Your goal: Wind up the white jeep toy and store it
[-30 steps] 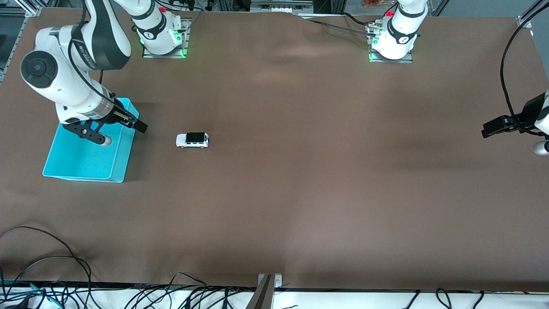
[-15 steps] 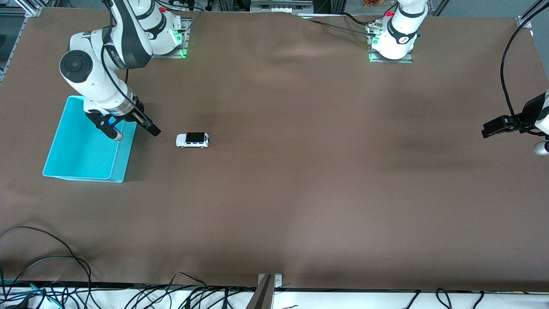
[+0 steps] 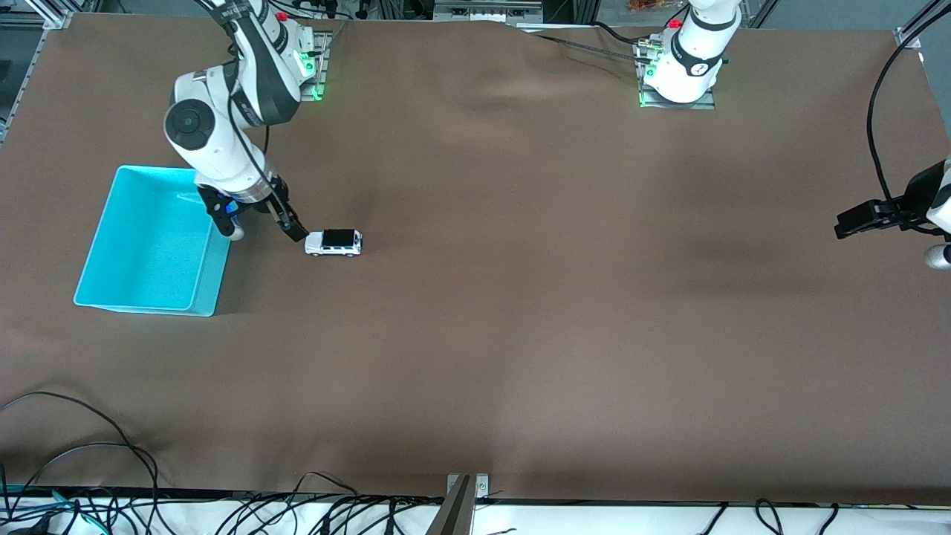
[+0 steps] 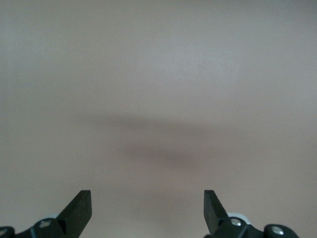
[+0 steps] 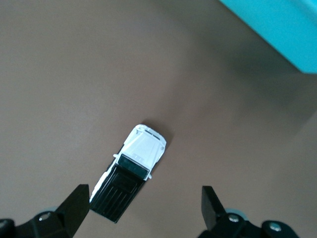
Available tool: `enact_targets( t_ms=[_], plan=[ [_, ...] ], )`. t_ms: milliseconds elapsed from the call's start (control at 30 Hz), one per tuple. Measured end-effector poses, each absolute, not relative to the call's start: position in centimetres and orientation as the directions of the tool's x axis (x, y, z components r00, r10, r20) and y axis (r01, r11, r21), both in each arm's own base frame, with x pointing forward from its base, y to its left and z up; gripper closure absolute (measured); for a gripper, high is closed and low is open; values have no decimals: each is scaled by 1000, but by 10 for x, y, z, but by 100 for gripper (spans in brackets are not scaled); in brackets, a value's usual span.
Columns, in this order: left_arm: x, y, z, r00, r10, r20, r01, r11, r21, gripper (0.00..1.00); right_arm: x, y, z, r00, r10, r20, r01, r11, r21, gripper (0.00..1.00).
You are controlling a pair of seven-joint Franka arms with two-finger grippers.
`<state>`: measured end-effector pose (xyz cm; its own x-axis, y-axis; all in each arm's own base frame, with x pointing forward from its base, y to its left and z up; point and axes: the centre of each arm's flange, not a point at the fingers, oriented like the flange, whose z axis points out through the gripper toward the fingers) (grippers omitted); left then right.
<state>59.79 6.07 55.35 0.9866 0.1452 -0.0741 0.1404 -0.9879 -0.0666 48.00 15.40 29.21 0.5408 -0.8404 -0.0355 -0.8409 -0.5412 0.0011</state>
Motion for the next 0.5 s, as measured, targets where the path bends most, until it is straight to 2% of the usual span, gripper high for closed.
enact_targets(
  t_ms=[500],
  plan=[
    [597, 61, 553, 986, 146, -78, 141, -988, -67, 0, 479, 175, 258, 346, -937, -41, -938, -345, -33, 0]
  ],
)
